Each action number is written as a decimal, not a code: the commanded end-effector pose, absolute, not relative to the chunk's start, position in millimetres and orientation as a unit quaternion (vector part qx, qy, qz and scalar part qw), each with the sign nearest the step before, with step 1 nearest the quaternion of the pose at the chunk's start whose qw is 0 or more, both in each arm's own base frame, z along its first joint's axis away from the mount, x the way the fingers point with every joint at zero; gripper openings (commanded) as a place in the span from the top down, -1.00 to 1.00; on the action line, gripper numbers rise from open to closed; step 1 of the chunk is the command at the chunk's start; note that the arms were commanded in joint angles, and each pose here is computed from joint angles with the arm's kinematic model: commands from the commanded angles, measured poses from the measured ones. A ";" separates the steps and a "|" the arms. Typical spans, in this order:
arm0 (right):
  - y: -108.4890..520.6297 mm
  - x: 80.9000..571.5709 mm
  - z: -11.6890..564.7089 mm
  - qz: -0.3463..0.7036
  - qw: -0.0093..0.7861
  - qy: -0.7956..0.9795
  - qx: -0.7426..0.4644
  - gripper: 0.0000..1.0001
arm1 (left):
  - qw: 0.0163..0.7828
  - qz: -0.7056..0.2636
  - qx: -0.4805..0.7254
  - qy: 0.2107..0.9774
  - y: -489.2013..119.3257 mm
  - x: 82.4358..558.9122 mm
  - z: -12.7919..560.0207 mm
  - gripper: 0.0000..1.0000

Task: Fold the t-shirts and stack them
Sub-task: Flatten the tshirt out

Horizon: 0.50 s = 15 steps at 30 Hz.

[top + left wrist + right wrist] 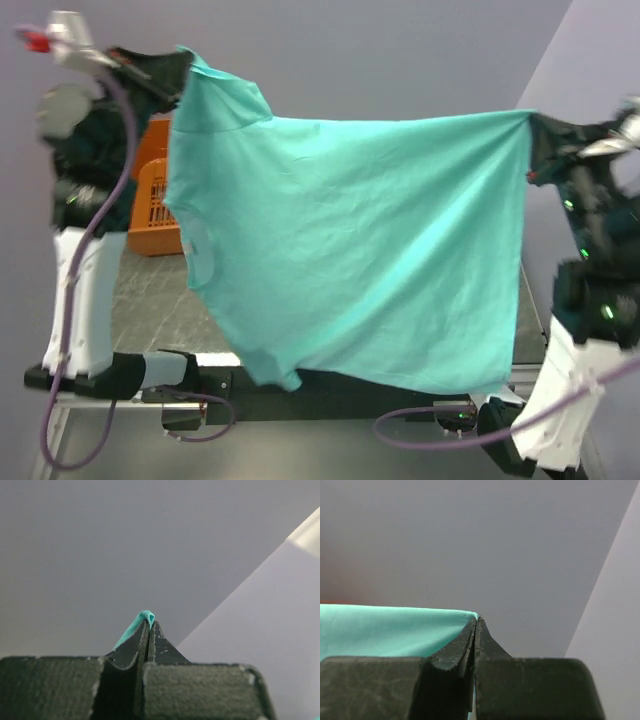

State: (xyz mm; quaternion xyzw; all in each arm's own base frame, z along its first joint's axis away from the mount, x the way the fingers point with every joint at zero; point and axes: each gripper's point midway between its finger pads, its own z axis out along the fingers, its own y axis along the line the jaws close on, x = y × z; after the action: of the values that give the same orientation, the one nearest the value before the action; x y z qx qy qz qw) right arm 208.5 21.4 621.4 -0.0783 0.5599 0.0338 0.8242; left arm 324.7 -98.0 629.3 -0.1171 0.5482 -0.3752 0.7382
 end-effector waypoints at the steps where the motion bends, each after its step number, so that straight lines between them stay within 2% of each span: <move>1: 15.9 261.8 559.7 0.062 0.781 0.617 -0.074 1.00 | 0.682 -0.413 -0.098 0.596 -129.4 376.3 575.3 0.99; 2: 15.1 284.6 516.2 0.083 0.749 0.654 -0.068 1.00 | 0.657 -0.413 -0.103 0.622 -137.0 400.7 541.4 0.99; 4: 14.6 306.8 481.1 0.097 0.730 0.672 -0.072 1.00 | 0.641 -0.419 -0.101 0.635 -147.5 422.4 516.9 0.99; 5: 12.0 324.7 435.0 0.111 0.699 0.704 -0.060 1.00 | 0.616 -0.415 -0.106 0.661 -156.4 446.9 480.8 0.99; 7: 8.6 349.2 400.9 0.117 0.689 0.712 -0.062 1.00 | 0.598 -0.407 -0.100 0.683 -170.6 469.1 447.4 0.99; 8: 5.8 361.0 361.0 0.126 0.664 0.735 -0.049 1.00 | 0.581 -0.396 -0.106 0.703 -178.8 494.4 413.9 0.99; 9: 4.0 372.1 352.5 0.124 0.668 0.732 -0.054 1.00 | 0.570 -0.394 -0.104 0.714 -189.1 504.6 397.2 0.99; 12: -6.0 416.0 282.4 0.135 0.614 0.777 -0.038 1.00 | 0.534 -0.357 -0.118 0.757 -204.4 553.0 324.2 0.99; 13: -11.1 437.3 237.7 0.144 0.571 0.808 -0.024 1.00 | 0.526 -0.347 -0.124 0.766 -206.4 564.9 306.7 0.99; 15: -17.1 462.7 214.5 0.153 0.540 0.828 -0.014 1.00 | 0.506 -0.318 -0.146 0.789 -209.6 596.1 257.7 0.99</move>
State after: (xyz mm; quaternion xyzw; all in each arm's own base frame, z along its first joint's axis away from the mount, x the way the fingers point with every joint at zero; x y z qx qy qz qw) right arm 417.4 -5.2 210.4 -0.0018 0.8456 0.1584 0.5098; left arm 565.3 -205.6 260.3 -0.1461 0.7984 -0.3378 0.4766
